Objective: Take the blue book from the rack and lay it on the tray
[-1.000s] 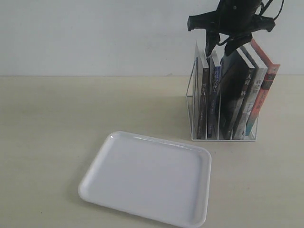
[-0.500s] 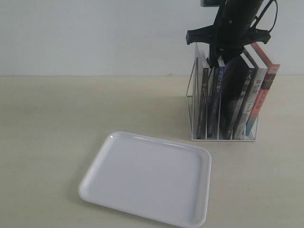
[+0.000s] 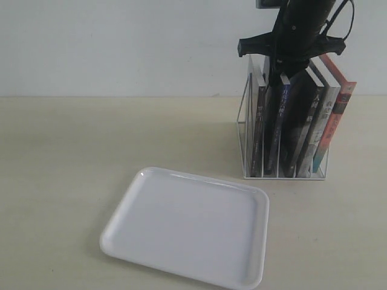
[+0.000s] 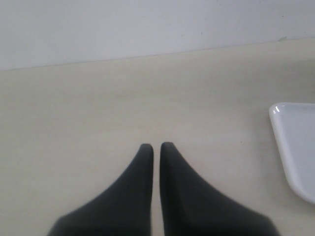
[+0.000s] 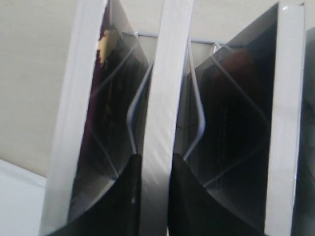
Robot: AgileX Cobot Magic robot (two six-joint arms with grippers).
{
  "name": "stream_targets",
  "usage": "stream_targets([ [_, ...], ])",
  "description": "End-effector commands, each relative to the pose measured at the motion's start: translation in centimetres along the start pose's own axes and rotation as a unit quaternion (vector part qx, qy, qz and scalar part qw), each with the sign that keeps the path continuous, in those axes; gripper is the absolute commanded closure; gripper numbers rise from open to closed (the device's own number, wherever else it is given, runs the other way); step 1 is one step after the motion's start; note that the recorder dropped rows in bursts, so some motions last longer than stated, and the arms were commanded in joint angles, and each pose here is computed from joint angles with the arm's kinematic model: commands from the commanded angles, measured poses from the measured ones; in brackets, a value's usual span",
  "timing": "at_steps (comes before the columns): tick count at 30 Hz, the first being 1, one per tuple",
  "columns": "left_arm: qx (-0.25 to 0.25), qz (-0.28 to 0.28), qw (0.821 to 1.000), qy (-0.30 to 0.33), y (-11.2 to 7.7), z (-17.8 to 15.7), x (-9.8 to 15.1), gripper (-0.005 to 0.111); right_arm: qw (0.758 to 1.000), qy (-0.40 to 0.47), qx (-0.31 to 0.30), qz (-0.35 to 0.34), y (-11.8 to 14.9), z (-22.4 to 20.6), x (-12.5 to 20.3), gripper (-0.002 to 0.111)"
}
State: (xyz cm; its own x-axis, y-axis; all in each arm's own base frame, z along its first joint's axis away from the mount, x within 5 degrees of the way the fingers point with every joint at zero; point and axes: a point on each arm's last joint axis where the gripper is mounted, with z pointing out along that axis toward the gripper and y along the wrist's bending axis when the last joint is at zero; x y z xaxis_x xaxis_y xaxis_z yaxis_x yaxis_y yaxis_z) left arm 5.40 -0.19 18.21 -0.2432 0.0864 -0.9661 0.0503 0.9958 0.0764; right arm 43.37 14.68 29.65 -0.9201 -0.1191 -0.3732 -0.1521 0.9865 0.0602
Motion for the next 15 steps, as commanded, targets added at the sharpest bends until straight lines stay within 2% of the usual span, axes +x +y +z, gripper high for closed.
stream_targets([
  [1, -0.002, 0.0, 1.0, -0.011, 0.0, -0.1, -0.3, 0.102, 1.0, -0.022, -0.004, -0.002, 0.0, -2.0, -0.1, 0.108],
  [7, -0.002, 0.0, 1.0, -0.011, 0.0, -0.1, -0.3, 0.102, 0.998, -0.062, -0.009, -0.003, -0.1, -5.9, 0.1, 0.108],
  [15, -0.002, 0.0, 1.0, -0.011, 0.0, -0.1, -0.3, 0.102, 0.99, -0.142, -0.013, -0.012, -0.6, -13.7, 1.4, 0.108],
])
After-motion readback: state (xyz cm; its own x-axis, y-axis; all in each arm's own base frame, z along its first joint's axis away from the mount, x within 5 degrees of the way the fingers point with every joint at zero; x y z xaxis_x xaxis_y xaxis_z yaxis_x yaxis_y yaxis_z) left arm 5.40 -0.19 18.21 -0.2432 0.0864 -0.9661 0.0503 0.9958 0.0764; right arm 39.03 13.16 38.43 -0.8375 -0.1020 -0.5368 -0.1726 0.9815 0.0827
